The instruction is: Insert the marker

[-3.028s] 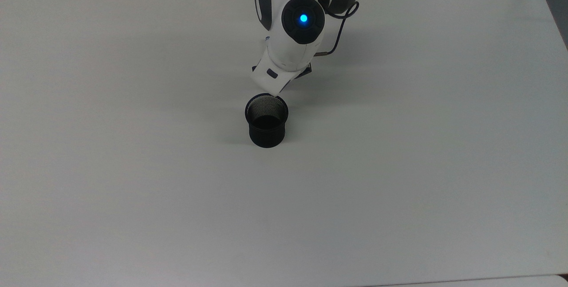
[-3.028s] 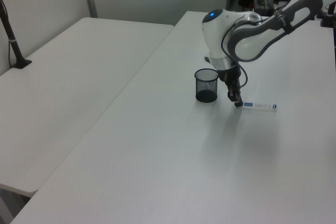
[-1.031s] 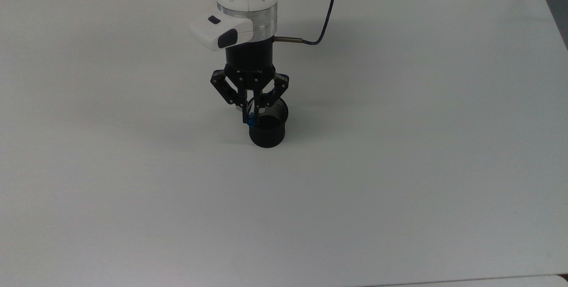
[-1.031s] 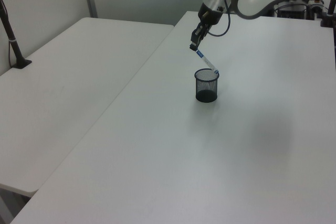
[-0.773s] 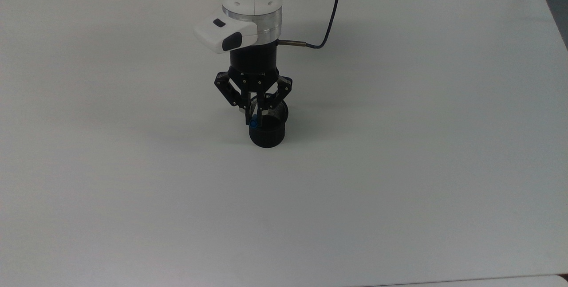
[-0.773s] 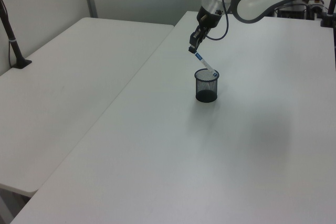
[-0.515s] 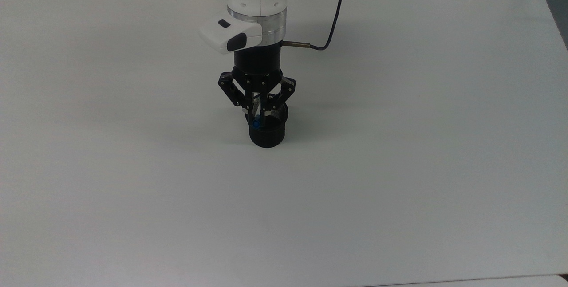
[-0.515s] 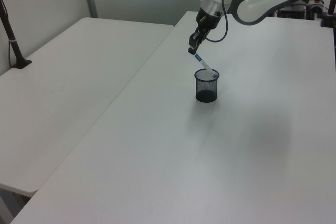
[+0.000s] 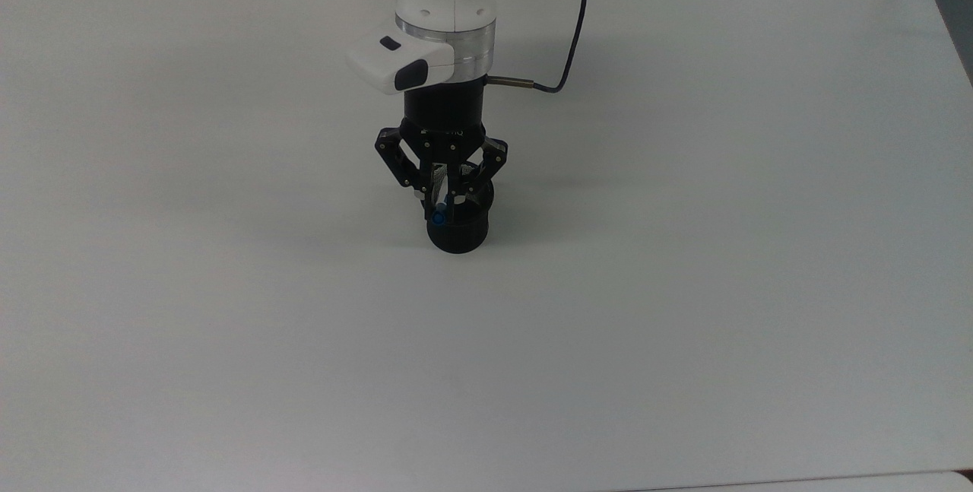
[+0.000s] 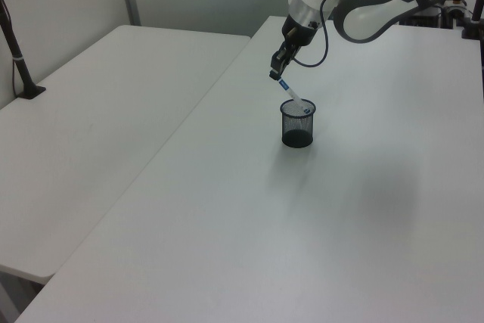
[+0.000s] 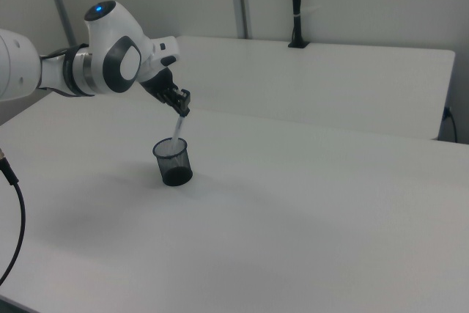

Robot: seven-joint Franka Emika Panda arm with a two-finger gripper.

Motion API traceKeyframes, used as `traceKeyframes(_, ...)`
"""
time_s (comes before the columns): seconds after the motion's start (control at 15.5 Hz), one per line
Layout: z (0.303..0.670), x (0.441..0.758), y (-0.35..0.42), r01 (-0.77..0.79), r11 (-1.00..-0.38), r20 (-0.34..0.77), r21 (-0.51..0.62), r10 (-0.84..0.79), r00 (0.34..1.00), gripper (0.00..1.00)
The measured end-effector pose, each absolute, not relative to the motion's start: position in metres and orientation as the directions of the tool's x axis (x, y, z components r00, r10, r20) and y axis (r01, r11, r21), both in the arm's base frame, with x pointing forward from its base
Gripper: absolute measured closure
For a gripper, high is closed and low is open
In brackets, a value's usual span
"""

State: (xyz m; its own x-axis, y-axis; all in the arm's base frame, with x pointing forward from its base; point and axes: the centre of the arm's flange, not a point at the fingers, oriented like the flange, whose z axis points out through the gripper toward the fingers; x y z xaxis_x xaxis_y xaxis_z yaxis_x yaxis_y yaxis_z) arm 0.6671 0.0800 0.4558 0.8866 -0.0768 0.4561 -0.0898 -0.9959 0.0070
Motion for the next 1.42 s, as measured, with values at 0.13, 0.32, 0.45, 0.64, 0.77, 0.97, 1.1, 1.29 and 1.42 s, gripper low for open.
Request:
traceKeyframes(0.13,0.450,0.666,0.080,-0.090,-0.996,0.447,0.009,-0.077,0.891,0.77)
traceKeyframes(0.32,0.444,0.666,0.080,-0.092,-0.996,0.439,0.011,-0.078,0.895,0.59)
traceKeyframes(0.45,0.441,0.667,0.080,-0.092,-0.996,0.435,0.012,-0.078,0.897,0.46)
traceKeyframes(0.64,0.439,0.665,0.079,-0.098,-0.995,0.413,0.017,-0.082,0.907,0.30)
traceKeyframes(0.77,0.438,0.660,0.078,-0.108,-0.993,0.349,0.037,-0.088,0.933,0.13)
traceKeyframes(0.97,0.455,0.647,0.076,-0.128,-0.990,0.234,0.060,-0.111,0.966,0.00)
traceKeyframes(1.1,0.474,0.636,0.075,-0.132,-0.989,0.161,0.063,-0.120,0.980,0.00)
traceKeyframes(1.29,0.504,0.616,0.069,-0.069,-0.996,0.052,0.056,-0.066,0.996,0.00)
traceKeyframes(1.42,0.521,0.600,0.056,-0.018,-0.999,-0.010,0.051,-0.019,1.000,0.00)
